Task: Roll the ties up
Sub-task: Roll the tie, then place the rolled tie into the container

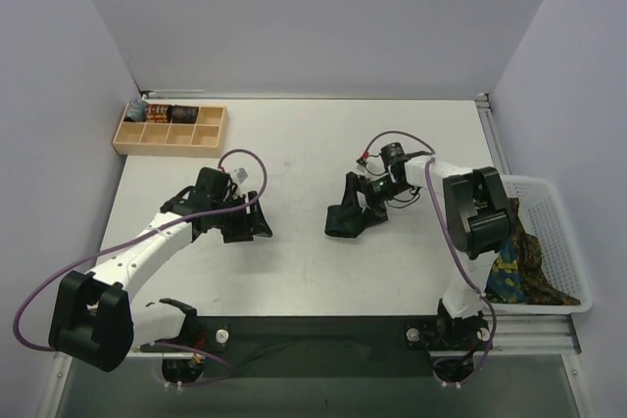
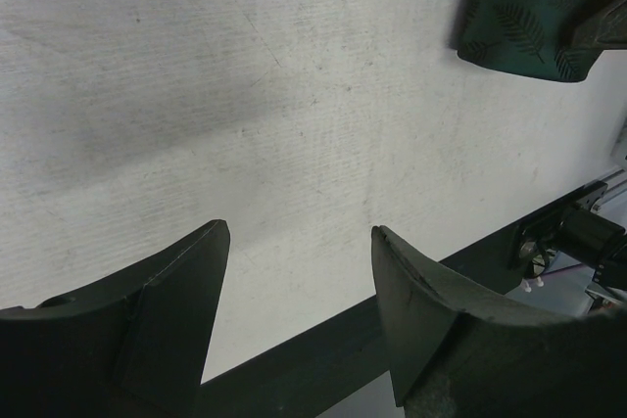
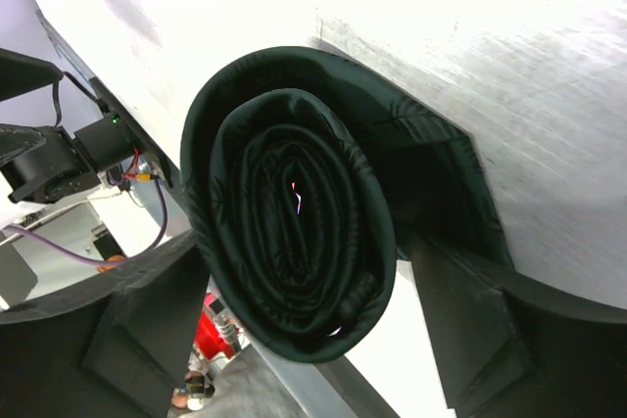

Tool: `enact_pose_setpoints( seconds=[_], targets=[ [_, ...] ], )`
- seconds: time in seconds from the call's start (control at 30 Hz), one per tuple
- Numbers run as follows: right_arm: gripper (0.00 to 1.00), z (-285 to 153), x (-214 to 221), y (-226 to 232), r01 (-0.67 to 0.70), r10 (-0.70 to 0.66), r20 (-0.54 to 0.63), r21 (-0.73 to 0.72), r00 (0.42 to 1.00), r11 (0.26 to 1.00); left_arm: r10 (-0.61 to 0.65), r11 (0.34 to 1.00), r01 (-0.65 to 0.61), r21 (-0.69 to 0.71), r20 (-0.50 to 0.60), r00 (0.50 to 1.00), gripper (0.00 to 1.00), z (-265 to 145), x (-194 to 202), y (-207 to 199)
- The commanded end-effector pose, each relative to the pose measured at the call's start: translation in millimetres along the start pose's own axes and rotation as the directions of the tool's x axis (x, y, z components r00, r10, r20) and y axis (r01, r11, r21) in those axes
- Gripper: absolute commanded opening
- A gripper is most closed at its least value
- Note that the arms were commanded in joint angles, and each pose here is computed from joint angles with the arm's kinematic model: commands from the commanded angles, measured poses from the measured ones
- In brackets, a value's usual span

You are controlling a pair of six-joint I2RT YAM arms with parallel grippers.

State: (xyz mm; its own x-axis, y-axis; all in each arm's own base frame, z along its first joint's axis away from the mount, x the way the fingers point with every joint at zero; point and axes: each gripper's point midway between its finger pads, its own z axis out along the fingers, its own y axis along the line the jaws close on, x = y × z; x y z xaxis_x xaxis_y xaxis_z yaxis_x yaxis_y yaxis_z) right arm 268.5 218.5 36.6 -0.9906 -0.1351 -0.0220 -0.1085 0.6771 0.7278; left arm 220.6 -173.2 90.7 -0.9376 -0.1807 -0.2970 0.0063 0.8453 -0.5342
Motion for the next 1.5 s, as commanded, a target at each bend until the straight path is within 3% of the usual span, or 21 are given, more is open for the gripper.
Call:
enact_pose_setpoints(
  seconds=[0.0,0.03,0.3,0.63,0.73,0.93,1.2,1.33,1.47],
  targets=[
    [0.85,-17.8,-0.3,7.7,0.001,-0.001,0.037,0.001,0.999,1.0,0.036,0.999,-0.038,0.026,0.051,0.998,0.7,-7.5,-16.0,-15.1],
    [0.99,-21.3,-1.0,10.1,0.007,-0.007,0.048,0.0,0.999,1.0,0.042,0.999,-0.043,0.024,0.053,0.998,0.7,-7.2,-15.5,-15.3],
    [1.0,-47.6,-8.8,14.2,0.018,-0.027,0.136,0.065,0.99,0.998,0.078,0.996,-0.08,0.029,0.077,0.994,0.72,-5.8,-16.2,-21.3],
    [1.0,-113.4,0.0,-0.4,0.005,-0.13,0.303,0.38,0.944,0.925,0.051,0.993,-0.064,0.102,0.131,0.99,0.97,2.4,-28.6,-55.2],
    [1.0,-117.8,9.7,-1.3,-0.014,-0.128,0.333,0.393,0.934,0.919,0.039,0.987,-0.06,0.149,0.136,0.99,0.97,11.1,-33.2,-73.9],
    [0.87,-105.6,10.0,-8.4,-0.041,-0.107,0.378,0.362,0.92,0.931,0.02,0.974,-0.049,0.22,0.129,0.991,0.97,41.8,-41.2,-111.1],
    [0.58,-84.7,-1.1,-24.7,-0.099,-0.041,0.454,0.279,0.89,0.955,0.022,0.936,-0.048,0.348,0.078,0.997,0.97,82.9,-47.8,-168.3],
    [0.44,-80.7,-8.5,-29.2,-0.1,-0.038,0.466,0.267,0.884,0.959,0.013,0.933,-0.027,0.358,0.041,0.999,0.94,103.2,-43.1,-175.7],
    [0.43,-72.1,-11.1,-30.3,-0.114,0.002,0.472,0.209,0.882,0.971,0.022,0.927,-0.032,0.373,0.031,0.999,0.91,111.5,-41.0,-185.0]
  ],
)
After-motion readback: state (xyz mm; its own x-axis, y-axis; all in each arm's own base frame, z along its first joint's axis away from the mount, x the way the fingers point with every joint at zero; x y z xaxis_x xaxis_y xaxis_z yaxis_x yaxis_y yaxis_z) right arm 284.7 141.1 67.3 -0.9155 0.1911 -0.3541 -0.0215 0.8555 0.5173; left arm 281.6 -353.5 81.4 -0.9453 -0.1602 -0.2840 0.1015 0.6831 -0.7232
